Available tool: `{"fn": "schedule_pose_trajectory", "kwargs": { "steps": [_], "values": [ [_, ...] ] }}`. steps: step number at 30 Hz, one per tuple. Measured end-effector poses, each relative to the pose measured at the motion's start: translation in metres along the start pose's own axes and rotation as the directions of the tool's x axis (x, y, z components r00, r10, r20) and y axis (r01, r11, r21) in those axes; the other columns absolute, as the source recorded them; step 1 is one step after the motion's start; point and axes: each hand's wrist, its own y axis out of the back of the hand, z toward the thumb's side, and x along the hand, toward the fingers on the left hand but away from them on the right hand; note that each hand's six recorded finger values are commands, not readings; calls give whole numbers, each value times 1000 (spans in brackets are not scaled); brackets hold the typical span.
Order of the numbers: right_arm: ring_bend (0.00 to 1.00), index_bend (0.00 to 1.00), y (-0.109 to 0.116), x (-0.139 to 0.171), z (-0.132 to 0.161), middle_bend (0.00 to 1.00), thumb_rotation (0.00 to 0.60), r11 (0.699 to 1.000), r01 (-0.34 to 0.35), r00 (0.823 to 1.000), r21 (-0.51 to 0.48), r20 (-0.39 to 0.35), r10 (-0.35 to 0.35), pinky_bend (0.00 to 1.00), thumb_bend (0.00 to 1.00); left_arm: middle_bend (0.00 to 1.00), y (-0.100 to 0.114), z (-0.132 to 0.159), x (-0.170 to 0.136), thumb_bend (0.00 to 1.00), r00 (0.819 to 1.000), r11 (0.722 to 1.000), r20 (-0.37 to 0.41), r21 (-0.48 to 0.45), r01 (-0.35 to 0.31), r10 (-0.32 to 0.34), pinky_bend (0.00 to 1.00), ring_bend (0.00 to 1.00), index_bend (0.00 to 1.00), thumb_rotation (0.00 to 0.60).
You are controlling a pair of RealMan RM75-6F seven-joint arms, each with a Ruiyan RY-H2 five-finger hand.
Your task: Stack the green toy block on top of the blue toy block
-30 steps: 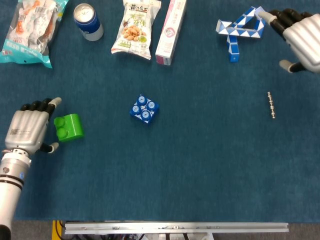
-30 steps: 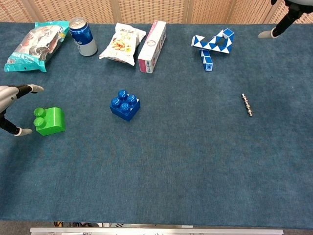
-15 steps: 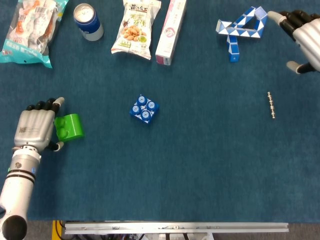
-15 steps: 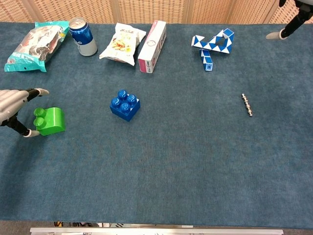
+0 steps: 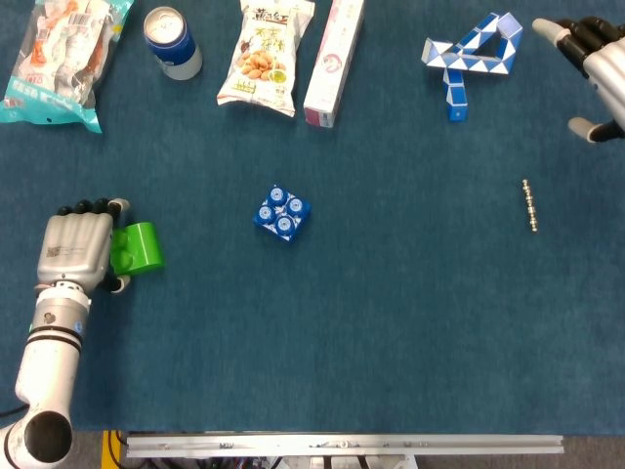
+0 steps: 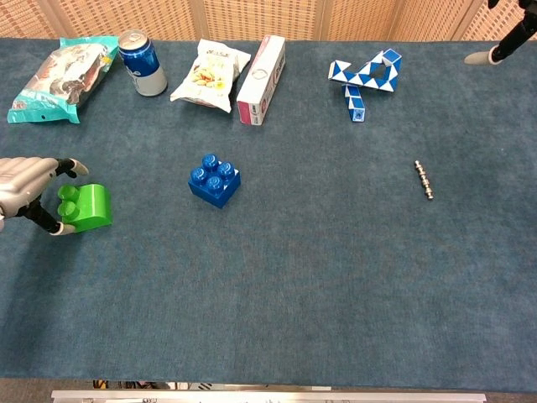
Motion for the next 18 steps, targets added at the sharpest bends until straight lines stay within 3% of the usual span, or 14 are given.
{"fn": "schedule_pose_trajectory", "kwargs": {
  "steps": [13,18],
  "values": [
    [179,0,1,2,-2,195,600,1000,0,1000,-2,2,0,372,159,434,1,5,8,153,999,998,-3,-40,-52,52,338,346,438,600],
    [179,0,-4,4,-1,201,600,1000,-17,1000,6,-3,17,372,159,449,8,6,9,152,997,995,5,-56,-80,80,365,360,455,600]
  ]
}}
